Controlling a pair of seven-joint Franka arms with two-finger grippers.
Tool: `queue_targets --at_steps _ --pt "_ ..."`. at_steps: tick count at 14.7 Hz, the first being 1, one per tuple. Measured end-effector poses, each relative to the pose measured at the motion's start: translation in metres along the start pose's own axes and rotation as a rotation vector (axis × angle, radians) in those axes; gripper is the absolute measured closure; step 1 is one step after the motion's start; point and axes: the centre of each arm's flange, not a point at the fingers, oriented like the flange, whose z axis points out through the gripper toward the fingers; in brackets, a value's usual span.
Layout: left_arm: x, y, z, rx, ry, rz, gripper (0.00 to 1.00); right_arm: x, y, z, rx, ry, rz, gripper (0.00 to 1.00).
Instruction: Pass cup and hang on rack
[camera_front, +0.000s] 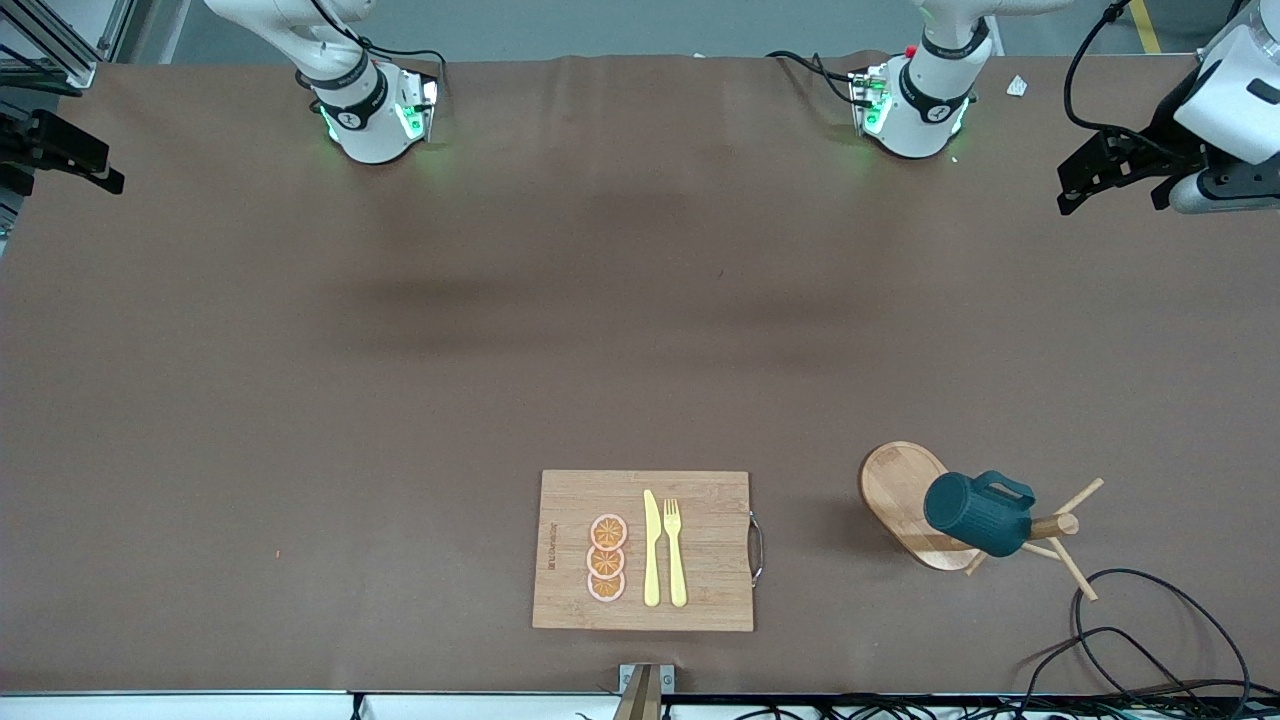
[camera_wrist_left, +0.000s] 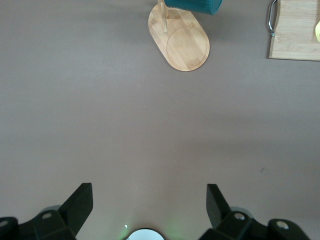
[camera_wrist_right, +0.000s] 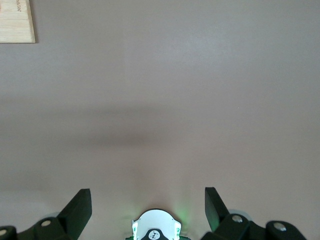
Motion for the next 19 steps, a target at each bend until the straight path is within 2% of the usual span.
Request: queue_targets --at_steps 19 --pt "0.0010 0.0095 0.0048 0.004 -0.014 0.020 0.00 0.0000 0.0000 0.0000 0.000 0.000 0.000 0.00"
